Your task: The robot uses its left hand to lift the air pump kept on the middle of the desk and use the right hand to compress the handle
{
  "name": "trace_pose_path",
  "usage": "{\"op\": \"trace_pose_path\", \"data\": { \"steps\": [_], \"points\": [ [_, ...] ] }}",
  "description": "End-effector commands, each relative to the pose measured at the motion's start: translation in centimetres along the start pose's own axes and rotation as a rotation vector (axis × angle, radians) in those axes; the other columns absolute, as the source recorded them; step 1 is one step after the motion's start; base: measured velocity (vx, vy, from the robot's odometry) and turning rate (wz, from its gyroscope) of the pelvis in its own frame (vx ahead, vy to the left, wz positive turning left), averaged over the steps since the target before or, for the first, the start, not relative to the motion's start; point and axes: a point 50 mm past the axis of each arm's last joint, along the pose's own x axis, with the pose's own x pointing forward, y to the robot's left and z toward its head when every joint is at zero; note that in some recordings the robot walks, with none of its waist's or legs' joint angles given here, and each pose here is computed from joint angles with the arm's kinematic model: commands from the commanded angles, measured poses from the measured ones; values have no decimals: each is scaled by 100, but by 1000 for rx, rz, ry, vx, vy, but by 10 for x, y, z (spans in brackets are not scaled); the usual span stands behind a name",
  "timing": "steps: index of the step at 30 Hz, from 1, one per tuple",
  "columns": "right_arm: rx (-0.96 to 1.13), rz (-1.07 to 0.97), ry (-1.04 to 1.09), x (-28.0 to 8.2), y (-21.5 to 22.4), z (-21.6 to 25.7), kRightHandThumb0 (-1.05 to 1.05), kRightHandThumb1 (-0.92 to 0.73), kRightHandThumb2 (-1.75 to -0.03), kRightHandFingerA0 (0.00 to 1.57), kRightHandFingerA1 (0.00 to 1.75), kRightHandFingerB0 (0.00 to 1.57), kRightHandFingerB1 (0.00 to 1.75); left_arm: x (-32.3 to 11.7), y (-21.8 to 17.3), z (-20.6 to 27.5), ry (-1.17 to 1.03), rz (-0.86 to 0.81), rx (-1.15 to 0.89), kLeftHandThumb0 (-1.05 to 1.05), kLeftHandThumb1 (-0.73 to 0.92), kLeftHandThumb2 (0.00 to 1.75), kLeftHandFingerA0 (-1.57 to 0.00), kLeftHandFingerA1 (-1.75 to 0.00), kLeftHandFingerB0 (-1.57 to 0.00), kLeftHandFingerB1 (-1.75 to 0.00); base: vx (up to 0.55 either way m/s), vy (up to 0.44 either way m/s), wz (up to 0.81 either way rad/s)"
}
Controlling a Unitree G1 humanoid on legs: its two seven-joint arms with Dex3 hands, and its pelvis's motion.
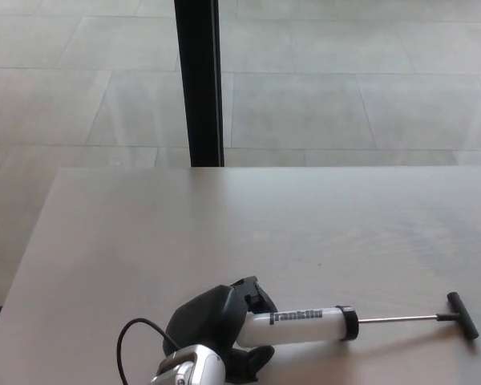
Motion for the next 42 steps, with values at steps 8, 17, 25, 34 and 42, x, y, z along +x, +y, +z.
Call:
{"op": "trace_pose_path", "data": {
  "steps": [8,17,25,34,42],
  "points": [
    [-12,-53,20,2,-6,-1,-52,-87,-66,39,57,59,44,-5,-21,-27,76,-126,24,-27,77,77,-66,-91,-59,-61,0,0,0],
    [-14,-57,14,4,-7,1,-52,-87,-66,41,58,60,44,-2,-10,-21,-40,-140,590,-28,80,78,-81,-149,-64,-80,0,0,0],
    [-11,-56,12,6,-6,4,-52,-86,-66,43,58,61,44,4,1,2,-18,-283,1053,-33,60,58,-81,-125,-50,-53,0,0,0],
    [14,-58,-11,9,-4,10,-51,-86,-65,44,57,59,45,1,-3,26,-105,-323,1355,-41,40,81,-77,-89,-58,-62,0,0,0],
    [42,-71,-8,10,-6,12,-51,-85,-66,43,58,60,46,-7,-13,18,-112,-344,1362,-42,42,84,-75,-93,-52,-61,0,0,0]
  ]
}}
